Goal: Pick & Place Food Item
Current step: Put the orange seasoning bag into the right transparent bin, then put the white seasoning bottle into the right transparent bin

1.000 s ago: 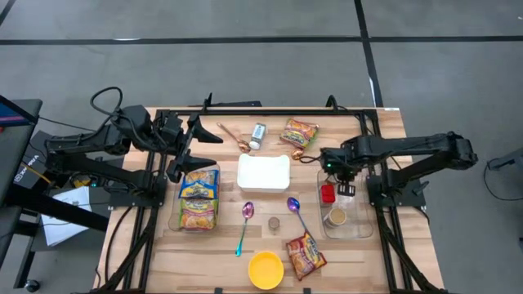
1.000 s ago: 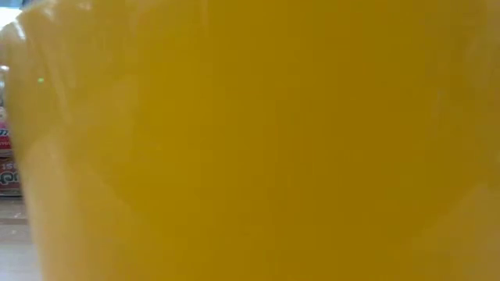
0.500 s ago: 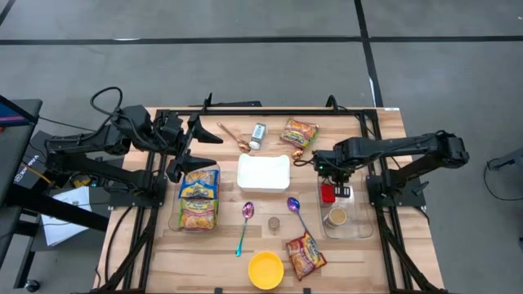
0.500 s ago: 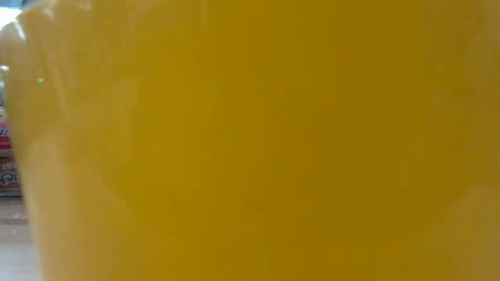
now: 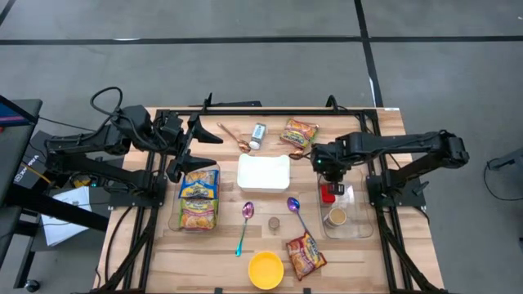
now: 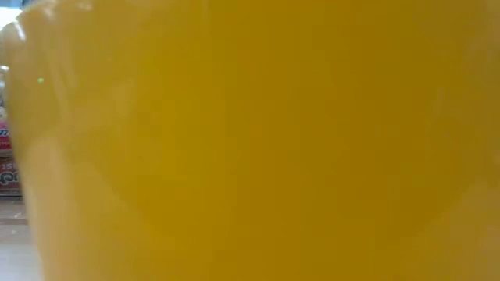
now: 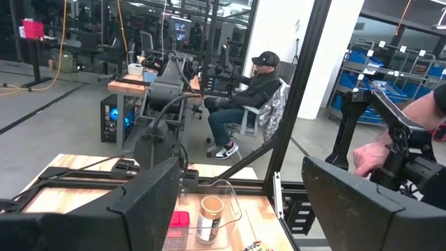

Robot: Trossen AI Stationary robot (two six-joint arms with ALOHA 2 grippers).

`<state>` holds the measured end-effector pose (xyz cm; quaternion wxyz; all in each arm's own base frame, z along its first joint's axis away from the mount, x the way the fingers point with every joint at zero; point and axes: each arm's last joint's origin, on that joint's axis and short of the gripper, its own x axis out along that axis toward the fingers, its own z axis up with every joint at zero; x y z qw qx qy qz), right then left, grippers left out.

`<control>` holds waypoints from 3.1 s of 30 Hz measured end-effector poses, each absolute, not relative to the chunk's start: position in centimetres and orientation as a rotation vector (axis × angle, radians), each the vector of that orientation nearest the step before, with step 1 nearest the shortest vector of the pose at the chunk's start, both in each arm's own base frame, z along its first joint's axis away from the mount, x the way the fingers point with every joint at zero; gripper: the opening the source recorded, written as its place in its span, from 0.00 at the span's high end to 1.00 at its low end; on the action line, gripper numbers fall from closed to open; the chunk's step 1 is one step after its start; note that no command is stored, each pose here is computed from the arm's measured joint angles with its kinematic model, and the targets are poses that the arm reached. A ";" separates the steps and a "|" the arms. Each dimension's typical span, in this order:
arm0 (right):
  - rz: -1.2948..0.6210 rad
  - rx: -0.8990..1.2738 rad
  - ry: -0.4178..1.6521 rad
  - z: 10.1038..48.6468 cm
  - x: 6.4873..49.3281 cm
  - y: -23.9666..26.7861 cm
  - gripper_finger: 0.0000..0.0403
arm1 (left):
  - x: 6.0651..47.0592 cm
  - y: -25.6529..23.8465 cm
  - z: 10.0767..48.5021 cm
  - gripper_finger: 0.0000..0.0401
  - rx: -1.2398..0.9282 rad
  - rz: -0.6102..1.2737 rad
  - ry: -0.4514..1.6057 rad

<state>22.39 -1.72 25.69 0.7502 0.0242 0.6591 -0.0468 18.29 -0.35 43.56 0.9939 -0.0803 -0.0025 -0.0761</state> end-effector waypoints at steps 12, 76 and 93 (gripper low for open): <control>-0.166 0.128 1.293 28.3 21.8 -2.1 0.51 | 18.3 -0.3 43.6 0.26 -0.161 -0.153 -0.005; -0.099 0.398 0.515 39.2 18.9 -0.8 0.50 | 26.3 5.0 40.5 0.26 -0.161 0.698 -0.080; -0.097 0.427 0.466 39.6 19.2 -0.8 0.50 | 32.6 12.2 36.2 0.26 -0.236 0.876 -0.152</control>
